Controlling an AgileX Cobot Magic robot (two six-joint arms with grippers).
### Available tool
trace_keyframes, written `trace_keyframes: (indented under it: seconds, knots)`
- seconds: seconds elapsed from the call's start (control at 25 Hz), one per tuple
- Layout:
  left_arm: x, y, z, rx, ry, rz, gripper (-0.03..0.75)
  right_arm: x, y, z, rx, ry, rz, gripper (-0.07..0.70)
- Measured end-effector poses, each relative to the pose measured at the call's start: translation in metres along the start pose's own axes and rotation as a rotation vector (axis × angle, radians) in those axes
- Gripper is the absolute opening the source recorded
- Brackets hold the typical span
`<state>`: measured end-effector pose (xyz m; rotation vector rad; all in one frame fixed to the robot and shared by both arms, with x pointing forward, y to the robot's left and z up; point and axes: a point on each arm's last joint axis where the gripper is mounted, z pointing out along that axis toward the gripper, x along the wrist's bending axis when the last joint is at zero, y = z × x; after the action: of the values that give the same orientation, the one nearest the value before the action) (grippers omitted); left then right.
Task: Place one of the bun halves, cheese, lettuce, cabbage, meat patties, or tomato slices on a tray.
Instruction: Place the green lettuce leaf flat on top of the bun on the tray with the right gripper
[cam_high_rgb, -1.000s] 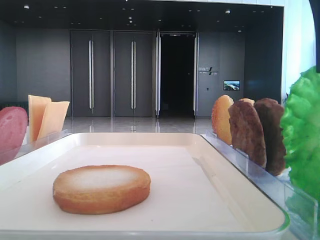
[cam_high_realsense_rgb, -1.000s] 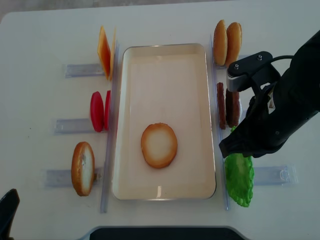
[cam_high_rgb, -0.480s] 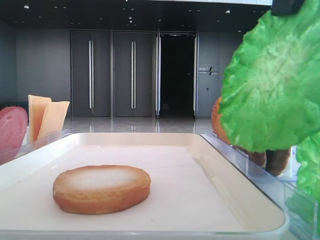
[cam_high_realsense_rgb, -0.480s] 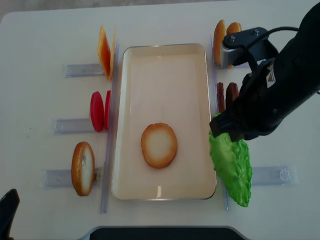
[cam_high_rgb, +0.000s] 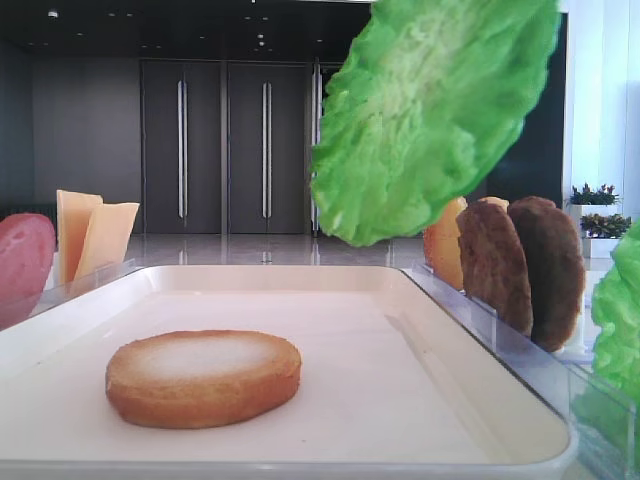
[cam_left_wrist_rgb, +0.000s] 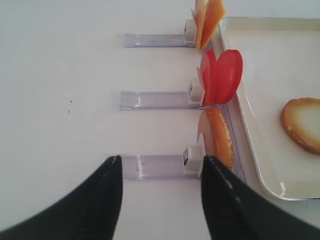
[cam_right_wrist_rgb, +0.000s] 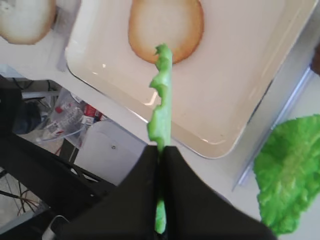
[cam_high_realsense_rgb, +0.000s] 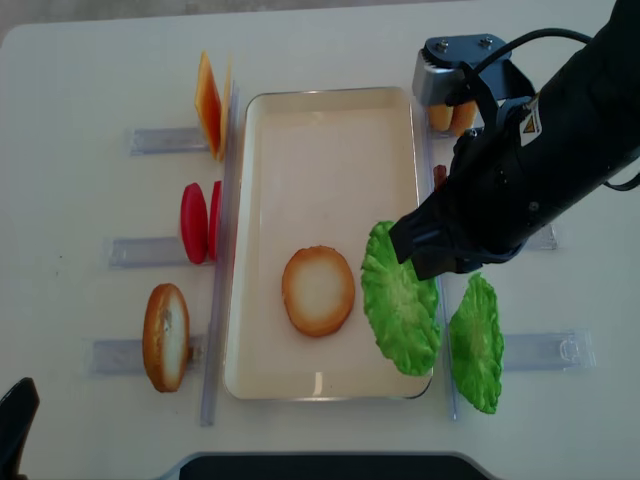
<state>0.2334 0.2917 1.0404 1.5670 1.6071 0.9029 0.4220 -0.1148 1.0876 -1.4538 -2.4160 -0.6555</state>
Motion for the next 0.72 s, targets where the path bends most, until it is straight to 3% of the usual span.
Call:
trace_keyframes:
  seconds: [0.32, 0.52, 0.72]
  knots:
    - [0.000, 0.000, 0.000, 0.000, 0.000, 0.000, 0.391, 0.002, 0.021, 0.021, -0.069, 0.101, 0.024, 0.026]
    - [0.000, 0.000, 0.000, 0.000, 0.000, 0.000, 0.391, 0.000, 0.037, 0.039, -0.068, 0.252, 0.055, 0.026]
    - [0.000, 0.000, 0.000, 0.000, 0.000, 0.000, 0.391, 0.004, 0.045, 0.046, -0.097, 0.379, 0.047, 0.026]
